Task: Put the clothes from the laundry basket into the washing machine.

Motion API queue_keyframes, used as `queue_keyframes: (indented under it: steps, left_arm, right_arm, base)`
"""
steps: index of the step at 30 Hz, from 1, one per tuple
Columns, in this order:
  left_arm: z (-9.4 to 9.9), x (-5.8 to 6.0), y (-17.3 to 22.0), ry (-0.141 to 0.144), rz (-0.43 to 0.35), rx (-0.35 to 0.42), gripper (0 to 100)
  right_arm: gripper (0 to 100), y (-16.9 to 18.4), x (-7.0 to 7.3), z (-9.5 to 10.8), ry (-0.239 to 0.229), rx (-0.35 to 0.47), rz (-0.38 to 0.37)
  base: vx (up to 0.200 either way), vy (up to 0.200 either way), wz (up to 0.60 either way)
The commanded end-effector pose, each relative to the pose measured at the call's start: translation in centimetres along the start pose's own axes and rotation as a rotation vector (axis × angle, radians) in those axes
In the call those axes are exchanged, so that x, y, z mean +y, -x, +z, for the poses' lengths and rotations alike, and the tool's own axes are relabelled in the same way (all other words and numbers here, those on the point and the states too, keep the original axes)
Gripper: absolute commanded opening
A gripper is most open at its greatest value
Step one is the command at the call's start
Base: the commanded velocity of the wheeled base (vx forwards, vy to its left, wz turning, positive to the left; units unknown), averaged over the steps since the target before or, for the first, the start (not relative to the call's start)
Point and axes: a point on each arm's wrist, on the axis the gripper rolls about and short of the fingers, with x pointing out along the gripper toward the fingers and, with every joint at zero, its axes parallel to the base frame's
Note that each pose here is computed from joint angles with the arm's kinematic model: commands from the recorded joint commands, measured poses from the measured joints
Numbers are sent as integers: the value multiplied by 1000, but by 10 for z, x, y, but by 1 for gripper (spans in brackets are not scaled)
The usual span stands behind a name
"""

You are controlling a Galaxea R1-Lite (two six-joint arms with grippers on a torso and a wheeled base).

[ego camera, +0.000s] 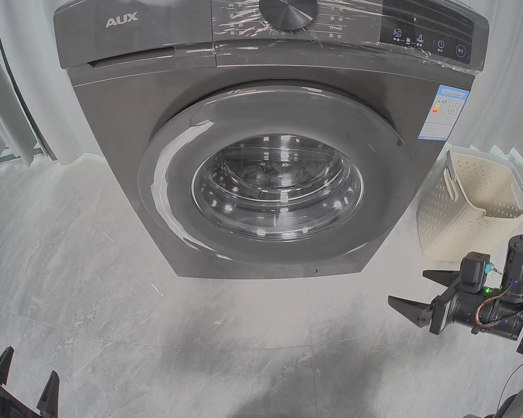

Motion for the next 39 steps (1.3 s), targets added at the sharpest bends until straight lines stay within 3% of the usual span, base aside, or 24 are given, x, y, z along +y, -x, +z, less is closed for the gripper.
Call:
queue_keyframes:
  steps: [1, 13, 20, 21, 25, 28, 30, 32, 35, 38, 39]
  left_arm:
    - [-5, 0, 0, 0, 0, 0, 100]
    - [-5, 0, 0, 0, -1, 0, 100]
    - [-5, 0, 0, 2, -1, 0, 100]
    - [-5, 0, 0, 2, -1, 0, 100]
    - [-5, 0, 0, 2, -1, 0, 100]
    - [-5, 0, 0, 3, -1, 0, 100]
    - [-5, 0, 0, 3, -1, 0, 100]
    - [-5, 0, 0, 3, -1, 0, 100]
    - [-5, 0, 0, 3, -1, 0, 100]
    - [-5, 0, 0, 3, -1, 0, 100]
    - [-5, 0, 0, 3, -1, 0, 100]
  right_arm:
    - [100, -1, 16, 7, 20, -39, 93]
    - [100, -25, 20, 51, 26, -241, 112]
    - [100, -29, 20, 63, 38, -375, 76]
    - [100, -25, 21, 60, 38, -393, 68]
    - [100, -3, 24, 33, 51, -321, 82]
    - [100, 34, 30, -2, 68, -255, 133]
    - [100, 55, 31, -12, 74, -270, 158]
    - [100, 74, 30, -9, 70, -325, 164]
    - [100, 103, 25, -10, 66, -401, 123]
    - [100, 121, 15, -20, 53, -403, -18]
    - [100, 121, 15, -20, 53, -403, -18]
  base:
    - [200, 0, 0]
    - [200, 0, 0]
    - [0, 0, 0]
    - [0, 0, 0]
    - [0, 0, 0]
    - [0, 0, 0]
    - [0, 0, 0]
    - [0, 0, 0]
    - [0, 0, 0]
    - [0, 0, 0]
    - [0, 0, 0]
